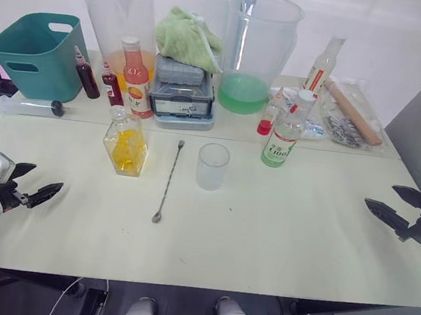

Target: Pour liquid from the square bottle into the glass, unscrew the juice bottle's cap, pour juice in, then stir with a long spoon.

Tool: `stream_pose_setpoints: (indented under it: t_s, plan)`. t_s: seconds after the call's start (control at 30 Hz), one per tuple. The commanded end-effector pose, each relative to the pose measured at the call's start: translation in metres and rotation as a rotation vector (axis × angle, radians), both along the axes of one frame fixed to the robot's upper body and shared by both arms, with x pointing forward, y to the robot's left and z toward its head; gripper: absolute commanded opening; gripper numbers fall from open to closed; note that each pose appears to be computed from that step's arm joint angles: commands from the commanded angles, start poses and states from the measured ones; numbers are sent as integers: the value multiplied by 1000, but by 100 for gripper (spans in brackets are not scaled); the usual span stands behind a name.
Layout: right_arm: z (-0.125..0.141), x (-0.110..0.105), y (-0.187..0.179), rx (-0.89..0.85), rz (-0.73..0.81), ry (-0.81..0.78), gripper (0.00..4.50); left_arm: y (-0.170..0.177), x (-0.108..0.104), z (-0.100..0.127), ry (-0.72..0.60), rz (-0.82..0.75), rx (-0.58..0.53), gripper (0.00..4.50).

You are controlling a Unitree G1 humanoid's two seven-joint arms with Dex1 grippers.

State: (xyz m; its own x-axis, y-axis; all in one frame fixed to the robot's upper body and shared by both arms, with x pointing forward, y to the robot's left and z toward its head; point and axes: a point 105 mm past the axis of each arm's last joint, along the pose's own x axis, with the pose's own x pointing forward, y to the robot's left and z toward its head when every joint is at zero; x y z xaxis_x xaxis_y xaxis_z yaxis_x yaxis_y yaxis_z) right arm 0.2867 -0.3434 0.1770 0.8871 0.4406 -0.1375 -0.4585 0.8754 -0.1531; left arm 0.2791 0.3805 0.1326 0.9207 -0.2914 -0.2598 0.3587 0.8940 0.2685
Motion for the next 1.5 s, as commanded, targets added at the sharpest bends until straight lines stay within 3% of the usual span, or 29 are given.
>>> stream_pose_setpoints:
  t_s: [0.03,0.2,0.33,0.7,1.1,1.5]
  plan:
    - [16,1,3,-7,19,-66,445,4,-1,20,-52,11,24,450]
    - [29,8,23,11,104,-94,445,0,-7,25,-98,23,-41,450]
    - [51,3,78,113,391,-55,445,-16,-22,35,-205,11,-107,450]
    - [67,10,140,51,676,-41,445,-64,-50,20,-292,112,-234,450]
    - [74,-2,159,29,790,-12,445,-137,-17,17,-314,155,-367,450]
    - [64,-14,151,24,720,7,445,-167,29,16,-352,168,-403,450]
